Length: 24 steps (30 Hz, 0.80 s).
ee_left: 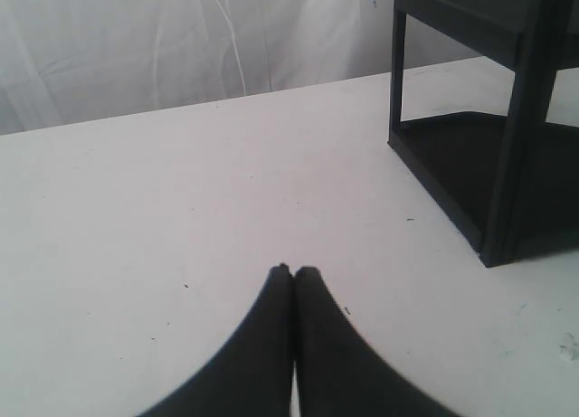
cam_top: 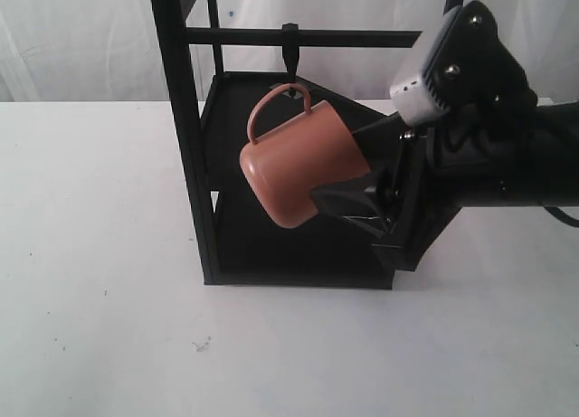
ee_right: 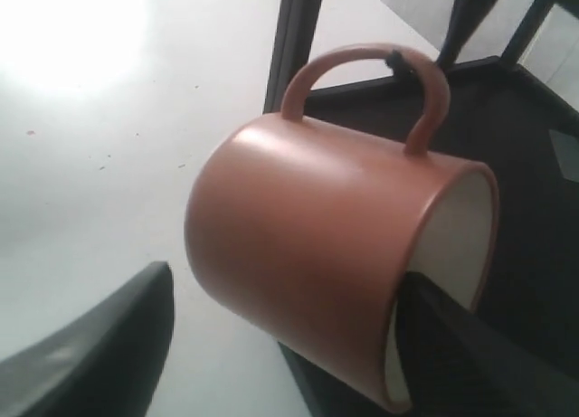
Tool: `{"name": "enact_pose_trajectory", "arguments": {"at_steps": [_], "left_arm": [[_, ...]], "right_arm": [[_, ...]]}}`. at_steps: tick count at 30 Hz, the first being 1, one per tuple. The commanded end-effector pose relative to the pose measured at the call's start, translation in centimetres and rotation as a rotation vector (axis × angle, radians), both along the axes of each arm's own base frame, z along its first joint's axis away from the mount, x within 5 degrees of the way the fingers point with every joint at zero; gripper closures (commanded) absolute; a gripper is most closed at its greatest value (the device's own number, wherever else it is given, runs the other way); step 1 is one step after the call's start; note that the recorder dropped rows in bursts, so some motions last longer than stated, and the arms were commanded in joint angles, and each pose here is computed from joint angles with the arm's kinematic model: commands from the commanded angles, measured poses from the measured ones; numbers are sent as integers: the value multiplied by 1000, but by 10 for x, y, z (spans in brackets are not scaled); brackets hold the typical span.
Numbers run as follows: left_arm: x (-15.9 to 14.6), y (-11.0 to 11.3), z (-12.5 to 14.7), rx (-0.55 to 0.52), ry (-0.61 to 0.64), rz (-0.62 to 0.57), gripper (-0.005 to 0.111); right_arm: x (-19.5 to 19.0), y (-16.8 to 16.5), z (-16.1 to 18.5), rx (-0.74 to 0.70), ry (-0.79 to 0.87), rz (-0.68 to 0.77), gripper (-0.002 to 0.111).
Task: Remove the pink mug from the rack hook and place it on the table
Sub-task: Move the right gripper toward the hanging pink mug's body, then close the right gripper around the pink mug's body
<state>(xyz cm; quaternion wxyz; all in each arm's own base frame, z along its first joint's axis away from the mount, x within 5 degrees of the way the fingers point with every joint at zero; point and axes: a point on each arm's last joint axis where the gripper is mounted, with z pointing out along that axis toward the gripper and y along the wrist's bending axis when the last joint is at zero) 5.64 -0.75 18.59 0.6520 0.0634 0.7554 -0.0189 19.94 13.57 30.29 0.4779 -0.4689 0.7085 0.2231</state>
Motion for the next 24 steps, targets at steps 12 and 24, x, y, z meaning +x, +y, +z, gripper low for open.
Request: {"name": "enact_pose_trajectory", "arguments": {"at_steps": [12,24], "left_arm": [[0,0,-1,-5,2,3,107],[0,0,-1,-5,2,3,107]], "right_arm": [[-5,6,1,53,56,74,43],[-5,7,2,61,63,74,43]]}}
